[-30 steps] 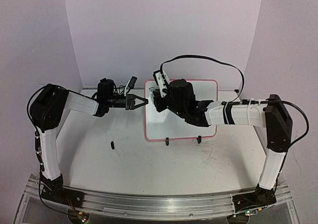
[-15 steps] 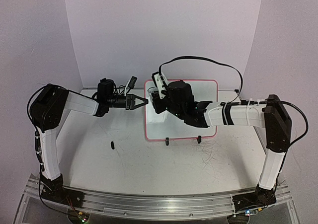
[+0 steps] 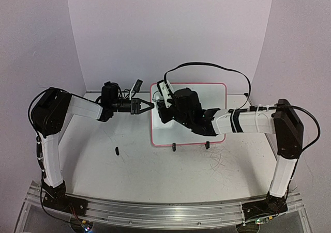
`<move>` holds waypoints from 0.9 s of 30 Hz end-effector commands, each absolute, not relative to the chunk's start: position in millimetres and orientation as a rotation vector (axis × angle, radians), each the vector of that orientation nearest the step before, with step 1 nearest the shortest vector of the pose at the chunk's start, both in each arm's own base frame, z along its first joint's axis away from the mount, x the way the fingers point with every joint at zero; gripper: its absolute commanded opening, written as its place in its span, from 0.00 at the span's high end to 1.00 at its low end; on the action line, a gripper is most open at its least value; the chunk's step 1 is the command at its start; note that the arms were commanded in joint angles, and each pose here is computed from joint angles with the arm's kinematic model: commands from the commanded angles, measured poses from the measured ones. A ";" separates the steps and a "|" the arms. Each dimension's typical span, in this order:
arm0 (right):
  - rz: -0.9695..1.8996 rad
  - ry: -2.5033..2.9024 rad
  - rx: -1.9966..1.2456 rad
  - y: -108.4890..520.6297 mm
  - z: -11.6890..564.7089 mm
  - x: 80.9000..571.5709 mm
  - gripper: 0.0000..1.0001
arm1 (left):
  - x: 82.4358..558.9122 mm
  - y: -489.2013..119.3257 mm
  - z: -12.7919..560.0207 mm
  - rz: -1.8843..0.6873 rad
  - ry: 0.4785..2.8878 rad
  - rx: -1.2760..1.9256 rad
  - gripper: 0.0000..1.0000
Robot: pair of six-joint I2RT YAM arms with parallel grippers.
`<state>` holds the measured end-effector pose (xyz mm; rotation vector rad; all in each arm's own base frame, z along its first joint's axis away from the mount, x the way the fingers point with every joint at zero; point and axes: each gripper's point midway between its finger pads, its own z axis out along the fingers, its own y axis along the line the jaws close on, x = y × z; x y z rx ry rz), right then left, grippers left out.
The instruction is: Write a sentence on the whiteboard
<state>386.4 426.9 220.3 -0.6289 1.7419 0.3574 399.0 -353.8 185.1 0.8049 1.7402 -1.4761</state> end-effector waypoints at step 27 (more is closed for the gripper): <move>0.354 1.639 -0.499 378.8 268.2 369.0 1.00 | 379.4 -358.5 220.8 -1.476 1.629 0.893 1.00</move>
